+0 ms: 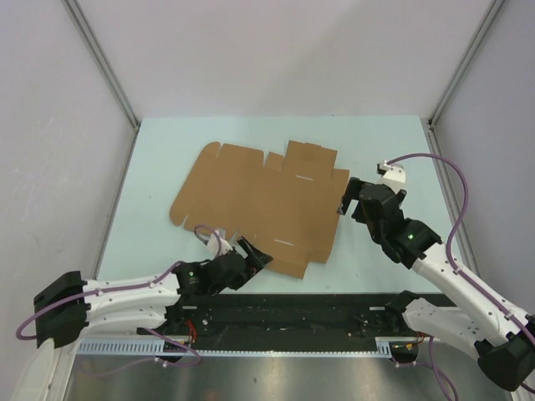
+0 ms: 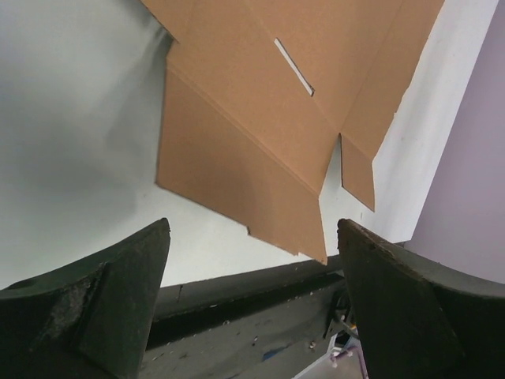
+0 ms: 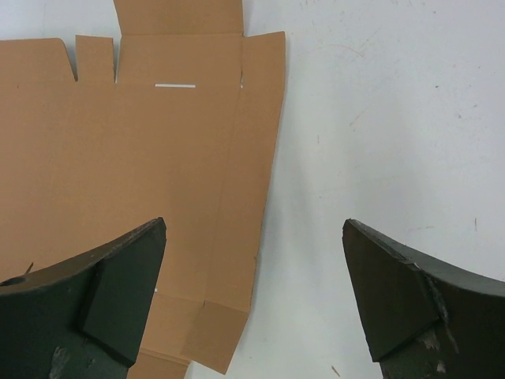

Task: Fold the paper box

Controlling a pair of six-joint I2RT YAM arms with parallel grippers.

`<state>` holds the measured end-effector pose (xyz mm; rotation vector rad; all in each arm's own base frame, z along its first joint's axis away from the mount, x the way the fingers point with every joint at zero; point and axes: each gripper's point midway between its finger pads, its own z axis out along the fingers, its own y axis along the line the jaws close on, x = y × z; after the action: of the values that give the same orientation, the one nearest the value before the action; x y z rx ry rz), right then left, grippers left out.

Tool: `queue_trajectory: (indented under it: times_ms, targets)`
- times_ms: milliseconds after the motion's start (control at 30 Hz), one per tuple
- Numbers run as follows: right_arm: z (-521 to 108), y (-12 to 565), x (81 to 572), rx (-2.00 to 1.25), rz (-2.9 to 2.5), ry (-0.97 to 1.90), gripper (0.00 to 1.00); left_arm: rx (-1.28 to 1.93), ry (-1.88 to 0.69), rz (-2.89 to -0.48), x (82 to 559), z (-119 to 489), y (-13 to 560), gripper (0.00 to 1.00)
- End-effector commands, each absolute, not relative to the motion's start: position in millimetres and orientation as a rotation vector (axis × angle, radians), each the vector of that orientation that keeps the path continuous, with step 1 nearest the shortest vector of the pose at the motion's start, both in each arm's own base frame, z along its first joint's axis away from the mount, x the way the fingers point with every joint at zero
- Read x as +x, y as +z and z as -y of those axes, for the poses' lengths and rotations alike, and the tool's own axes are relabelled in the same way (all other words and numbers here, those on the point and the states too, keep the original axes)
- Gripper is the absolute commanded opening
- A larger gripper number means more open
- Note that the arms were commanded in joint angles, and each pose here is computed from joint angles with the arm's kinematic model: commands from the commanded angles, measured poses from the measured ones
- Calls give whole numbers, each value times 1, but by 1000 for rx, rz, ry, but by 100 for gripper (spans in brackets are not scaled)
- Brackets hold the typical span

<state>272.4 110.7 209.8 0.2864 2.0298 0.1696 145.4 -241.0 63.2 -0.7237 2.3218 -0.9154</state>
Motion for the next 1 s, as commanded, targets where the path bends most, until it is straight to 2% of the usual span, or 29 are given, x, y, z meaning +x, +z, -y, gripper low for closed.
queue_trajectory:
  times_ms: [0, 67, 300, 467, 633, 767, 867, 967]
  targets:
    - [-106, 213, 271, 315, -2010, 166, 100, -811, -1087, -2188, 163, 270, 90, 90]
    - [-107, 214, 270, 309, -2008, 168, 100, -818, -1074, -2172, 168, 273, 89, 87]
    - [-103, 218, 269, 303, -1997, 164, 100, -809, -1001, -2223, 171, 279, 67, 56]
    - [-103, 219, 268, 302, -1999, 172, 100, -789, -969, -2251, 177, 279, 52, 51]
    - [-102, 224, 265, 300, -1985, 187, 100, -710, -952, -2255, 196, 274, 55, 29]
    - [-96, 241, 256, 301, -1937, 230, 100, -414, -847, -2274, 212, 280, 83, 21]
    - [-93, 253, 250, 307, -1902, 259, 100, -157, -747, -2270, 222, 284, 107, 0]
    - [-87, 273, 241, 314, -1854, 297, 100, 99, -649, -2259, 234, 289, 132, 0]
